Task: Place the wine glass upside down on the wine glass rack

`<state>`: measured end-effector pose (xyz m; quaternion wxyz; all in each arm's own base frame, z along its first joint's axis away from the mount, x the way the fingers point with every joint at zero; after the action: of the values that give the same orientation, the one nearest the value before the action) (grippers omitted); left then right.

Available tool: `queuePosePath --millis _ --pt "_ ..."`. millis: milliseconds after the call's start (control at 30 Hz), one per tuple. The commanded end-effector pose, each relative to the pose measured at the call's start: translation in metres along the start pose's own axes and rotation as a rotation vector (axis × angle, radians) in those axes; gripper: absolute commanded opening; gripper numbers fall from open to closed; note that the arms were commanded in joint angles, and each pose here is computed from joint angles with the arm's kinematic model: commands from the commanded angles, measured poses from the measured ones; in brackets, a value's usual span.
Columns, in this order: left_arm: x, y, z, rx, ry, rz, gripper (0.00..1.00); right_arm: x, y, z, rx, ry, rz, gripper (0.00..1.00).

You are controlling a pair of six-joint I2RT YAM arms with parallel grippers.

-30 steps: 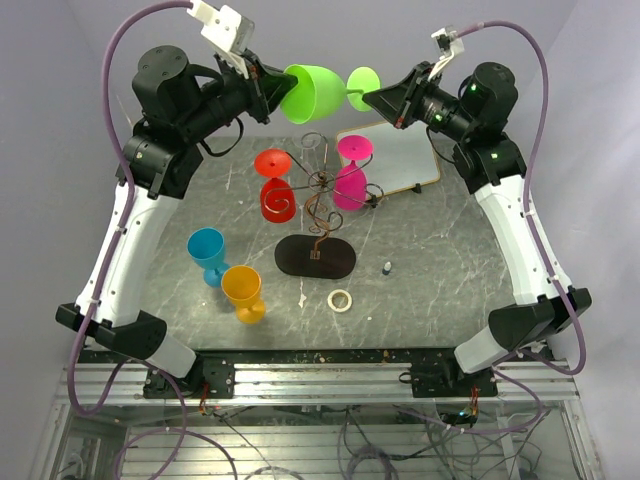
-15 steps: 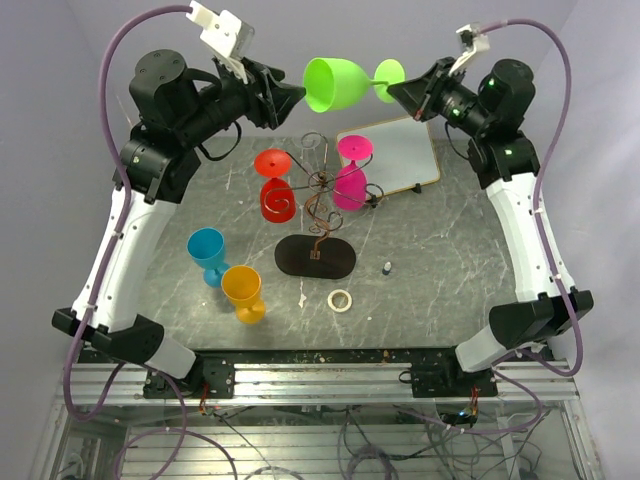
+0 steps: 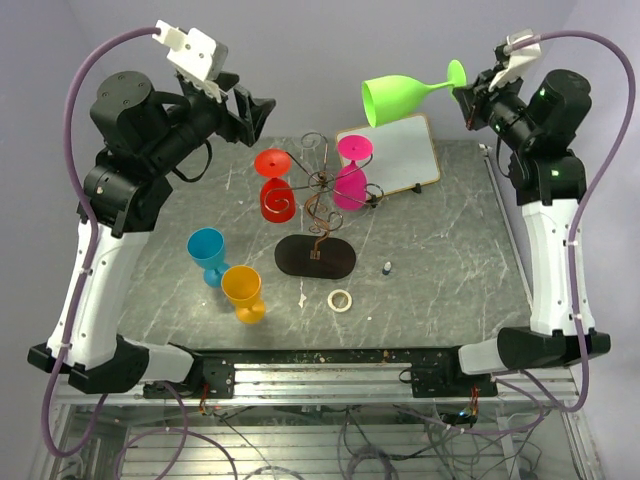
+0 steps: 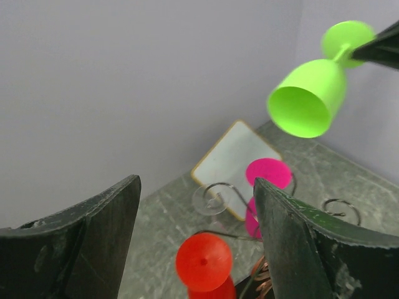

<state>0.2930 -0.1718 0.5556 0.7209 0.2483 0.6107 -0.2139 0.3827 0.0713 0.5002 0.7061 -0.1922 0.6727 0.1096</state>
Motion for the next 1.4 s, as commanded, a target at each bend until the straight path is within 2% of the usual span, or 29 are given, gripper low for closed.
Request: queuePosePath --millis 0,200,367,467,567,967,1367 --pt "0.017 0.028 -0.013 -0.147 0.077 0.069 0.84 0.007 -0.025 -0.030 0.116 0.125 -0.332 0.00" --pt "0.027 0.062 -0.038 -0.307 0.127 0.102 0.91 0.039 -0.041 -0.056 0.129 0.341 -0.618 0.00" --pt "0.038 0.089 -0.060 -0.426 0.170 0.106 0.99 0.077 -0.042 -0.064 0.044 0.492 -0.739 0.00" --pt "0.045 0.098 -0.068 -0.472 0.196 0.113 1.00 0.094 -0.036 -0.067 -0.035 0.535 -0.781 0.00" --pt "0.050 0.106 -0.077 -0.507 0.207 0.105 1.00 0.100 -0.024 -0.067 -0.132 0.526 -0.818 0.00" --pt "0.057 0.117 -0.089 -0.550 0.201 0.077 1.00 0.091 0.047 -0.044 -0.438 0.351 -0.978 0.00" --pt "0.056 0.121 -0.089 -0.549 0.196 0.052 1.00 0.093 0.085 -0.018 -0.537 0.240 -1.112 0.00"
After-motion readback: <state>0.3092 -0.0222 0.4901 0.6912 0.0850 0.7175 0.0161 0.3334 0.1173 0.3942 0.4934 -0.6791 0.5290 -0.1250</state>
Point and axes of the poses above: each gripper's point midway between its finger pads, its own z axis out along the fingers, its own y axis along the line the jaws close on, x = y × z, the point moved 3 cm from there along -z, back along the fingers, and after that the axes turned 1 degree about -z, right-handed, at the moved point
